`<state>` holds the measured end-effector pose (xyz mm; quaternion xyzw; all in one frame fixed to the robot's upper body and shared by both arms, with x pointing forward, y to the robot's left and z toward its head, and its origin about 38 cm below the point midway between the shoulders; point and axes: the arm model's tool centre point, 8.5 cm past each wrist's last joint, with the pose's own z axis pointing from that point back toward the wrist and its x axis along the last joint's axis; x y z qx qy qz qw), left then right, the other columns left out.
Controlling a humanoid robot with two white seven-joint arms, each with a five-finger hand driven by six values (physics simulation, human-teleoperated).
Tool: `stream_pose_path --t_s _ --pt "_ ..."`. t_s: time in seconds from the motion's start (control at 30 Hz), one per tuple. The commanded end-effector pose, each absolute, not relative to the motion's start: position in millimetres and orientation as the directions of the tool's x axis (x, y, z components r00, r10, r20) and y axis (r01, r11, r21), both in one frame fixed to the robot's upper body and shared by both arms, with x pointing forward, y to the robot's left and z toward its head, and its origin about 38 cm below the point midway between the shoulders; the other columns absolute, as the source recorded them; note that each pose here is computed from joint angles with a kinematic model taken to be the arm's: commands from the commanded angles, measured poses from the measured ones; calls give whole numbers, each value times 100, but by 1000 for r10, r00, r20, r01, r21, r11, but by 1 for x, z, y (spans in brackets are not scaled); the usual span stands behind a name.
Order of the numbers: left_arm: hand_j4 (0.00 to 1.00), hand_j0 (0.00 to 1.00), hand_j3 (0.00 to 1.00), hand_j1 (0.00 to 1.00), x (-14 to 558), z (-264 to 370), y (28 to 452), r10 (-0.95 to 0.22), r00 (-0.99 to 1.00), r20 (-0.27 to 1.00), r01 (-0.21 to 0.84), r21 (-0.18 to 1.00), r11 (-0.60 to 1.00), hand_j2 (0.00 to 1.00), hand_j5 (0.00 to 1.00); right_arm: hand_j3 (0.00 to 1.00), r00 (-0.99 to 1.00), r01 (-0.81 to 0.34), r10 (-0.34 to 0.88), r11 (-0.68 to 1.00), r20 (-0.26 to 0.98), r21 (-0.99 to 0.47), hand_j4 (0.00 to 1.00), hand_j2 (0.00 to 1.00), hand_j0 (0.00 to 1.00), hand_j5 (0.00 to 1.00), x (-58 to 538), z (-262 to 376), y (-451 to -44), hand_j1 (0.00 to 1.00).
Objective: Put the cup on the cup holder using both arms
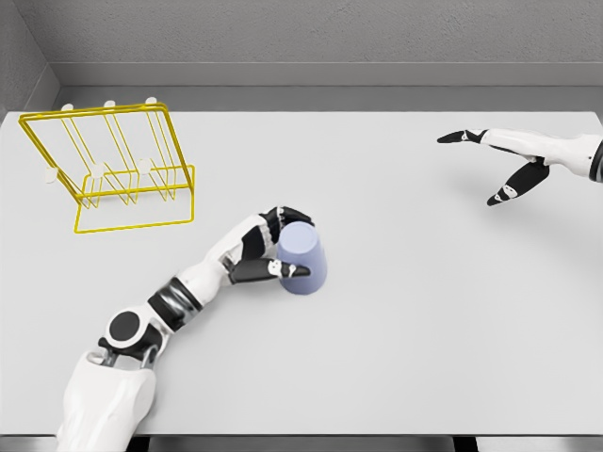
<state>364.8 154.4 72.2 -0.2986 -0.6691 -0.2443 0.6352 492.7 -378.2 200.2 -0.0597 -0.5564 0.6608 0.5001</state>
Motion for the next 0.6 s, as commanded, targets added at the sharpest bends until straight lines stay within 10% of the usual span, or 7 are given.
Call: stream_pose_path --t_s 0.0,0.57 --pt "46 46 46 46 366 89 162 110 -61 992 698 -36 715 46 46 100 -489 -593 726 128 483 -795 100 100 100 100 493 201 -379 100" --pt "46 46 46 46 337 125 204 174 -173 970 625 -28 780 46 46 100 -489 -593 726 128 483 -795 100 100 100 100 493 201 -379 100"
